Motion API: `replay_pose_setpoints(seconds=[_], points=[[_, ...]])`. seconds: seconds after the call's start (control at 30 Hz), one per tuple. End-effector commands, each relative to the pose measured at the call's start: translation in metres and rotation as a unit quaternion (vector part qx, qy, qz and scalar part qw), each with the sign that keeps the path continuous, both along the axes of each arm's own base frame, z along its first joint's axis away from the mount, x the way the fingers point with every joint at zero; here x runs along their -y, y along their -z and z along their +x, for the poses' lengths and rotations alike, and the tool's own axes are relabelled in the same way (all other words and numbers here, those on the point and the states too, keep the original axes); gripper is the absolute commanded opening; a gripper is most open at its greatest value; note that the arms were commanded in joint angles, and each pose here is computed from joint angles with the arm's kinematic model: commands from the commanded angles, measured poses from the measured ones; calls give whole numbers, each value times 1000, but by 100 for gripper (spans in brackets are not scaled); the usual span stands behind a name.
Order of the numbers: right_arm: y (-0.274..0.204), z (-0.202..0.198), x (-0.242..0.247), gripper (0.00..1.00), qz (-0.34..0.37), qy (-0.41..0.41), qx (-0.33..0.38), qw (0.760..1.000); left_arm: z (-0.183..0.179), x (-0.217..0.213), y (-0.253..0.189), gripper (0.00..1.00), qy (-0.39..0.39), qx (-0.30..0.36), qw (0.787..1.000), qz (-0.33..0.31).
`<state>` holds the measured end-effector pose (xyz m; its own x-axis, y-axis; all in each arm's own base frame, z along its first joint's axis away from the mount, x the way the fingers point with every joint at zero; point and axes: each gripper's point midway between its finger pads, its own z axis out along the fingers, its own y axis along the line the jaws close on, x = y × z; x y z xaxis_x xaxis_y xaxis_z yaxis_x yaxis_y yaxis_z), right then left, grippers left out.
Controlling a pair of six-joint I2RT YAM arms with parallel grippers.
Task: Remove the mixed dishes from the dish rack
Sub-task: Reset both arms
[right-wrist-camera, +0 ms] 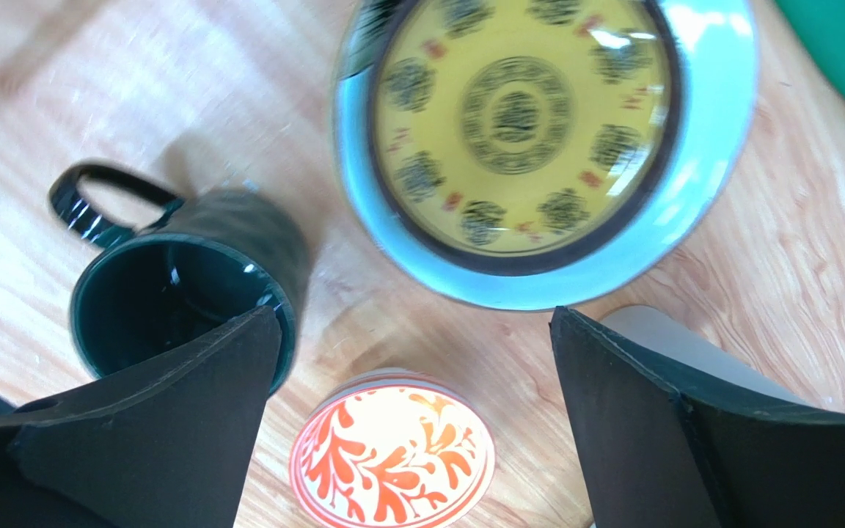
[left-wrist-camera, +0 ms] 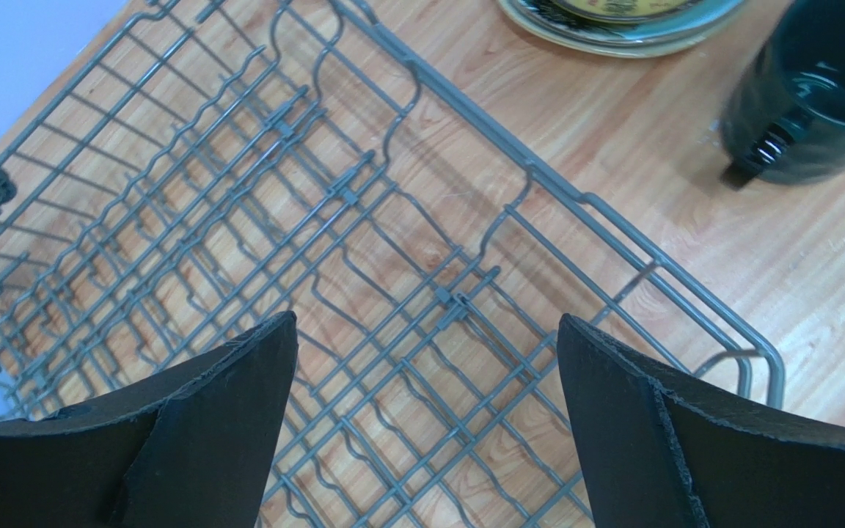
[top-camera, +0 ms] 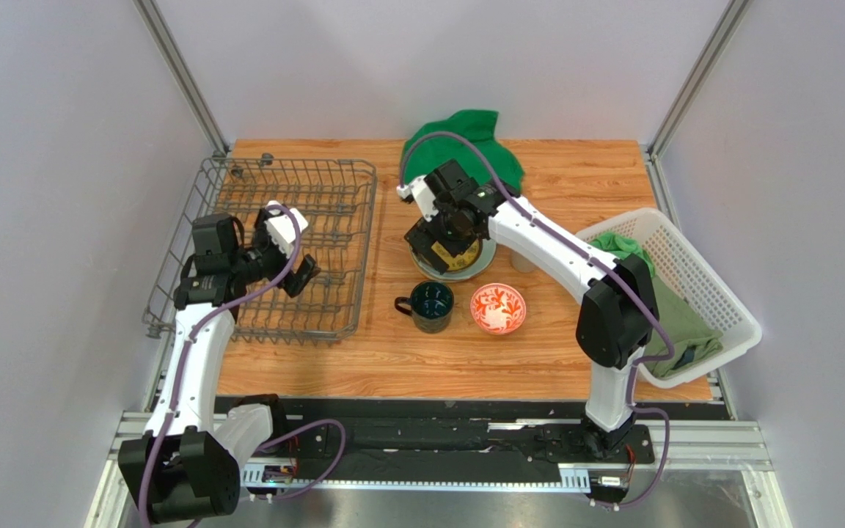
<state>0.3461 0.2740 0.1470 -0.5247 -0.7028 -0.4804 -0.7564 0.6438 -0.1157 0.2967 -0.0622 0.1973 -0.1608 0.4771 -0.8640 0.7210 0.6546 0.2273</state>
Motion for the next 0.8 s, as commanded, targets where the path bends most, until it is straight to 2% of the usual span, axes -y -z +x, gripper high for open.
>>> replay_pose_setpoints(seconds=[0.0,0.1,0.27,0.5,0.67,0.77], points=[[-57,33,6,100,96,63,48,992,18,-8,-17,96,-54,28,998,-22],[-68,41,17,99,136,84,36,987,28,-13,-21,96,-84,27,995,-38],[-95,61,43,100,188,134,74,970,46,-26,-28,96,-157,24,985,-74],[-135,91,91,99,215,232,152,936,62,-33,-46,97,-189,43,976,-100],[-158,98,120,100,203,277,230,911,72,-25,-38,97,-179,-16,977,-116],[-167,94,130,100,215,293,263,894,84,-21,-41,98,-174,-24,976,-132]])
